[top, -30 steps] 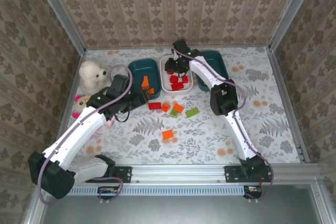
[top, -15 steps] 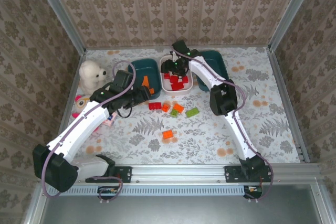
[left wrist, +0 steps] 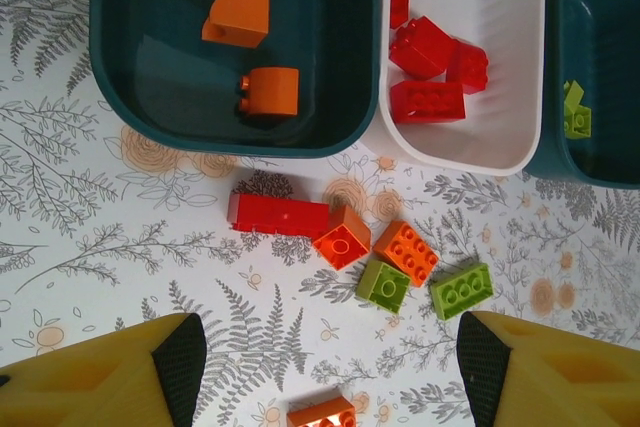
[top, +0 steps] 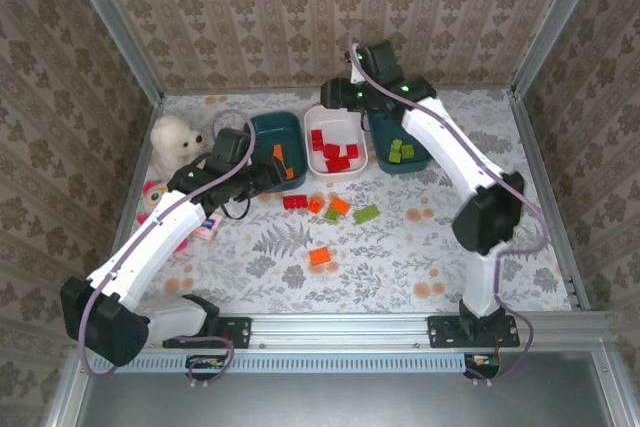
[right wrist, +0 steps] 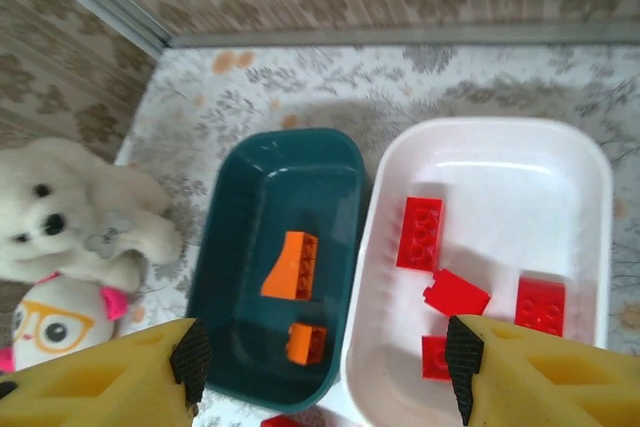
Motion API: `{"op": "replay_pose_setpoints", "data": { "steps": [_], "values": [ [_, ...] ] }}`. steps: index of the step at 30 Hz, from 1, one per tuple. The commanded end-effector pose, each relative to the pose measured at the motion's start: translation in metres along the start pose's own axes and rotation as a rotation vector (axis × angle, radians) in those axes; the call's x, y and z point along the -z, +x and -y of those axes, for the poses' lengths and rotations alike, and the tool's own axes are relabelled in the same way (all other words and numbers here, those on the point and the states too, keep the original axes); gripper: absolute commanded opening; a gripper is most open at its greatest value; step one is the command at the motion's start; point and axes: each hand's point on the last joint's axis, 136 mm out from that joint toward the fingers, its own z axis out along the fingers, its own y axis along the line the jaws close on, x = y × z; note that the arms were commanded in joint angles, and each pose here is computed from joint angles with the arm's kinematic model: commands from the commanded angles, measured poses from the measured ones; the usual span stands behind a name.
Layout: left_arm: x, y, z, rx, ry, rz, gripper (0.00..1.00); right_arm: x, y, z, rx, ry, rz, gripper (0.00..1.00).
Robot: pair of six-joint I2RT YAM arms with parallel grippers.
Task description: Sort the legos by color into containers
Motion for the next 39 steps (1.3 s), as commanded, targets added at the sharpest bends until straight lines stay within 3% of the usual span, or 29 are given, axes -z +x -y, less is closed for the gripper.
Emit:
{"op": "replay_pose_setpoints", "data": {
  "steps": [1,4,10,15,18,23,28,31,39],
  "values": [
    [0.008,-0.012,0.006,-0.019,0.019,0.033,0.7,0.033,0.006,-0.011,0.056,0.019,0.095,0.68],
    [0.006,-0.009,0.001,0.0,0.005,0.028,0.69,0.063,0.033,-0.016,0.053,-0.001,0.089,0.69],
    [-0.006,0.013,0.006,-0.012,0.035,-0.042,0.67,0.103,0.122,-0.007,0.024,-0.016,-0.058,0.7],
    [-0.029,0.077,-0.005,-0.163,-0.066,-0.251,0.73,0.13,0.189,0.001,-0.017,-0.051,-0.184,0.72],
    [-0.044,0.118,-0.014,-0.185,-0.139,-0.376,0.77,0.143,0.214,0.004,-0.041,-0.092,-0.237,0.78],
    [-0.061,0.163,-0.007,-0.205,-0.243,-0.482,0.84,0.164,0.236,0.006,-0.052,-0.132,-0.271,0.87],
    [-0.08,0.192,0.01,-0.173,-0.288,-0.558,0.92,0.178,0.247,0.011,-0.057,-0.131,-0.29,0.89],
    [-0.087,0.208,0.011,-0.139,-0.333,-0.598,0.92,0.182,0.248,0.012,-0.058,-0.134,-0.287,0.89],
    [-0.098,0.216,-0.006,-0.055,-0.445,-0.536,0.85,0.191,0.251,0.01,-0.045,-0.156,-0.294,0.89]
  ]
}}
